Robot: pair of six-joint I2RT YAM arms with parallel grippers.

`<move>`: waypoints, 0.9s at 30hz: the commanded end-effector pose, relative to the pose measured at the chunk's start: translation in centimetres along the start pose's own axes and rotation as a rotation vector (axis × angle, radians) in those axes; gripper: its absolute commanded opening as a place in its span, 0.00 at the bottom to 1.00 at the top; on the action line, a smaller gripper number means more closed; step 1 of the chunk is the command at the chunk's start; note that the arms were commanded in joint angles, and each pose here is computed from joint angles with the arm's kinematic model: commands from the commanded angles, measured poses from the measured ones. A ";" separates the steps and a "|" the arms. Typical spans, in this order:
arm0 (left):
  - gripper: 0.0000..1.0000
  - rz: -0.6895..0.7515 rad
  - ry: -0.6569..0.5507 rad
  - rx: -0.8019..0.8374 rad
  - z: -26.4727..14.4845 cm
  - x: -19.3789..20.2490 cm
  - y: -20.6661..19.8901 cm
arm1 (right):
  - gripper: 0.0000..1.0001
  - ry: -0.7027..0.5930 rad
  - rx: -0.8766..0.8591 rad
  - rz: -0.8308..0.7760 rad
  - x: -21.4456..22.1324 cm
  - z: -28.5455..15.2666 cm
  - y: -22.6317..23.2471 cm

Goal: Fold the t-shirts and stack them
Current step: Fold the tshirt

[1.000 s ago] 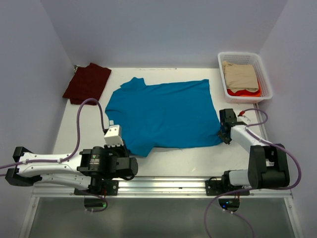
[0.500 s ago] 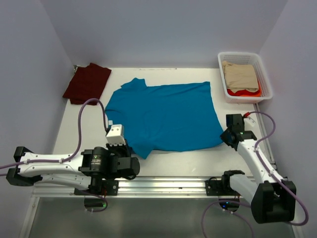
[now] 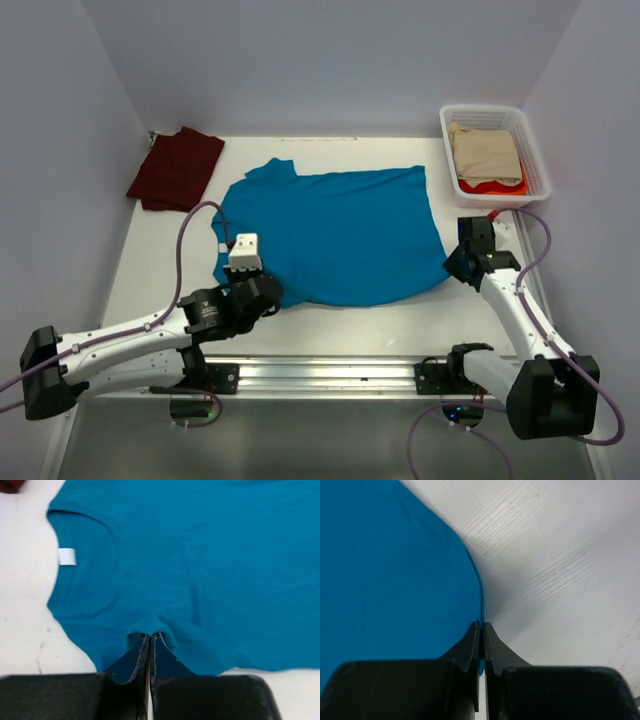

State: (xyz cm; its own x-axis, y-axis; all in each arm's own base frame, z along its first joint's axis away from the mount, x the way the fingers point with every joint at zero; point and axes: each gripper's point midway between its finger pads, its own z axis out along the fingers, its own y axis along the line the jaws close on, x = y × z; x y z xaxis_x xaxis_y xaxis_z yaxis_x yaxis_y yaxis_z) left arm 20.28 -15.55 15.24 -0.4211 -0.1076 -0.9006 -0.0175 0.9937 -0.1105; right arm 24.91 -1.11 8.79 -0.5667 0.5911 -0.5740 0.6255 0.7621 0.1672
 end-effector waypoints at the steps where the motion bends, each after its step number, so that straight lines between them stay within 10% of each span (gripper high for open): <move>1: 0.00 -0.018 -0.054 0.048 2.9 -2.1 -1.1 | 0.00 -0.037 -0.052 -0.019 -1.8 -0.4 1.6; 27: 0.00 0.022 -0.035 -0.183 11.5 -2.8 5.3 | 0.00 -0.033 0.041 -0.065 -5.1 6.7 5.5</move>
State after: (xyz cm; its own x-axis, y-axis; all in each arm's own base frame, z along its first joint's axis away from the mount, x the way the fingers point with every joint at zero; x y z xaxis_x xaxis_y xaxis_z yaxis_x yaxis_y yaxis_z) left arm 30.55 -10.62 10.89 -0.4549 -0.0614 -0.8884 -0.1540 0.9880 0.0105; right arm 32.00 -0.96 5.65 -0.6459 0.5374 -0.5423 0.5966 0.7985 0.0807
